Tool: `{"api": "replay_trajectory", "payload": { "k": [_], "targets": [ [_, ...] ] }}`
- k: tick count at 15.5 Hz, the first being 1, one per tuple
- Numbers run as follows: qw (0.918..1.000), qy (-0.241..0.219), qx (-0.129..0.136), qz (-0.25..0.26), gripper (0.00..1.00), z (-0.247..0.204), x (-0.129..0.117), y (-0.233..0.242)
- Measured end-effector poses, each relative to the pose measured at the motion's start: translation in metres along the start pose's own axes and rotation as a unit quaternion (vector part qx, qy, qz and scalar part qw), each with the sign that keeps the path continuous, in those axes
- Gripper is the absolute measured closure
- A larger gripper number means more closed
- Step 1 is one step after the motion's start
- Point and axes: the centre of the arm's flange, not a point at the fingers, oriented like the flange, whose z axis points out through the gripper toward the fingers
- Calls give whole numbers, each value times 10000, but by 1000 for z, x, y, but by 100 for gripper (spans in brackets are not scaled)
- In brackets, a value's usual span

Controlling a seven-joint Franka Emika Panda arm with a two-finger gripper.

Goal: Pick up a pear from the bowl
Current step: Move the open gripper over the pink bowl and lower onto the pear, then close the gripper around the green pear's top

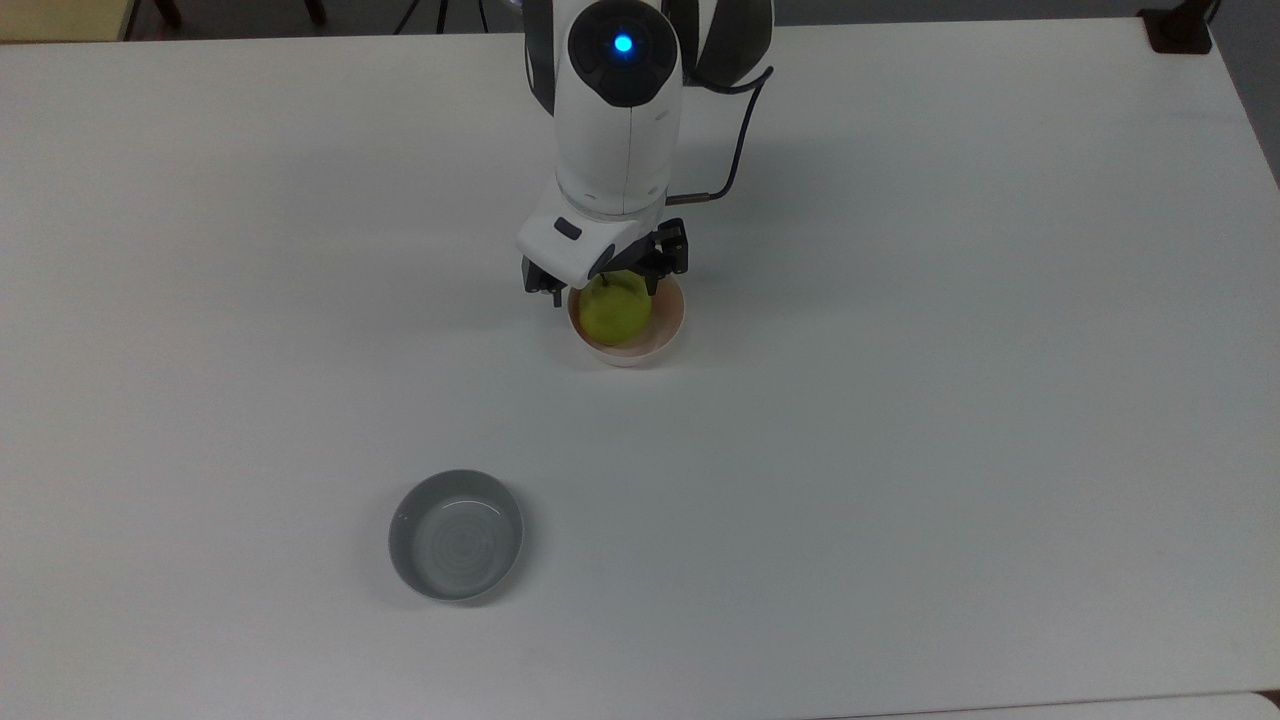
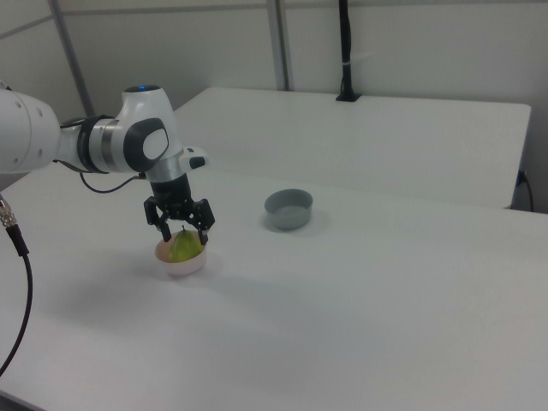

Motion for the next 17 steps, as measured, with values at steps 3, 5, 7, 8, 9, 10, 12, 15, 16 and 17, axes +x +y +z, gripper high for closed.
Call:
{"api": "replay_trajectory", "payload": {
  "k": [3, 5, 7, 8, 9, 10, 12, 15, 16, 17],
  "targets": [
    [10000, 1, 0, -11, 4, 1, 0, -1],
    [10000, -13, 0, -32, 23, 2, 0, -4],
    [10000, -28, -11, -76, 35, 4, -1, -9],
    [10000, -8, -14, -92, 37, 1, -1, -11],
    [9999, -4, -15, -110, 38, 1, -1, -13],
    [9999, -3, -19, -121, 38, 0, -1, -14],
    [9999, -1, -19, -121, 39, 0, -1, -14],
    [9999, 16, -20, -121, 41, -2, -1, -14],
    [9999, 16, -20, -120, 41, -2, -1, -14],
    [9999, 17, -20, -120, 41, -2, -1, -14]
  ]
}}
